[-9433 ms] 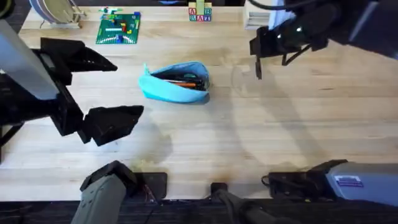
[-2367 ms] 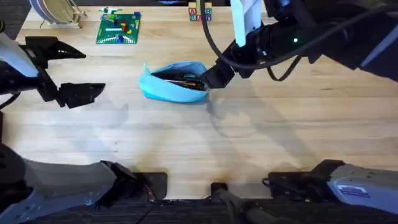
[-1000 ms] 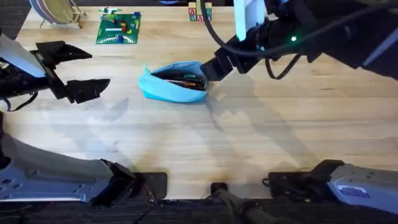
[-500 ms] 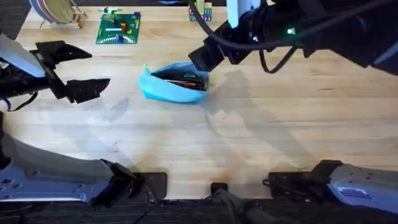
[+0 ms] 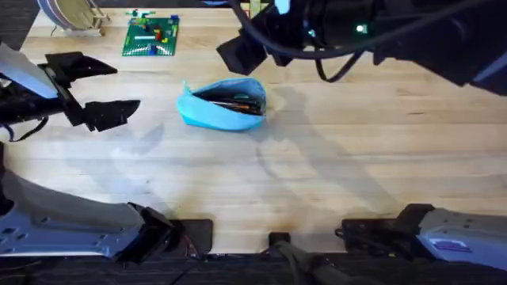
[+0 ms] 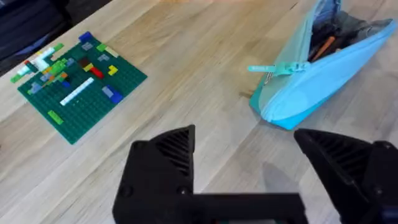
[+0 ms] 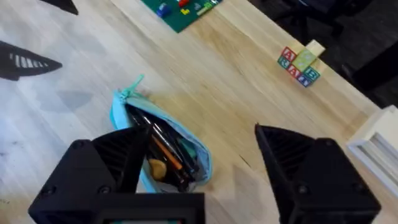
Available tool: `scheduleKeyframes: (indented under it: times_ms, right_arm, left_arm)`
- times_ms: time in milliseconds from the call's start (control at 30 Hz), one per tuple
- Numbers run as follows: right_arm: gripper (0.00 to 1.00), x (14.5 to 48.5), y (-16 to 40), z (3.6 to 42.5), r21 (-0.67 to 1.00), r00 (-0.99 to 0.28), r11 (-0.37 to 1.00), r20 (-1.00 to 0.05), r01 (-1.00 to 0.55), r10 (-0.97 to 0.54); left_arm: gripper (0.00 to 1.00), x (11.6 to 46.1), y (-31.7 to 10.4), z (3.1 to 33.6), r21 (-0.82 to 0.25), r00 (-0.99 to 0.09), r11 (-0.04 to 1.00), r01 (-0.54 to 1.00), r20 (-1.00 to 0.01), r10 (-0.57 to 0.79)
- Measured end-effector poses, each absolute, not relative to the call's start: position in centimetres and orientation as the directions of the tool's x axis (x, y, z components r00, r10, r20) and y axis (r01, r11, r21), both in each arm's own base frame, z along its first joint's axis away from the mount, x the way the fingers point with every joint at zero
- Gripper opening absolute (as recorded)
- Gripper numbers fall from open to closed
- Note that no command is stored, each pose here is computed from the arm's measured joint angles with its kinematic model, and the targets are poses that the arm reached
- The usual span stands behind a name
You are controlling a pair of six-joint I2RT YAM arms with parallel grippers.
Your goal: Unzip the bag, pick up the pens from the table one at a time and place them inside, then zip the bag closed.
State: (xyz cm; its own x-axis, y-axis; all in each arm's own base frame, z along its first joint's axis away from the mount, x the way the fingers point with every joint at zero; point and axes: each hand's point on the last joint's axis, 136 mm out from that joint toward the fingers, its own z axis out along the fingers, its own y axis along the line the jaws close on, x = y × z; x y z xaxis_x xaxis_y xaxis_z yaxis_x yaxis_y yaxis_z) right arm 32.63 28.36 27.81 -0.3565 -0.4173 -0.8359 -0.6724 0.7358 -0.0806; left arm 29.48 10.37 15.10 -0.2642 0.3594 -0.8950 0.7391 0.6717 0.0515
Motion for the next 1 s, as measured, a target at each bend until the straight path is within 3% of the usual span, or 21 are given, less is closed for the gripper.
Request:
scheduleKeyframes:
  times_ms: [467,1000]
  right_arm:
    - [0.998,33.5,34.5,26.1,-0.08,-0.346,0.675,-0.811,-0.733,-0.472]
    - [0.996,35.1,41.3,26.5,-0.058,-0.286,0.647,-0.864,-0.761,-0.415]
  left_arm:
    - [0.993,29.5,10.4,15.1,0.052,-0.264,0.672,0.739,-0.895,0.359]
    - [0.993,29.5,10.4,15.1,0.052,-0.264,0.672,0.739,-0.895,0.359]
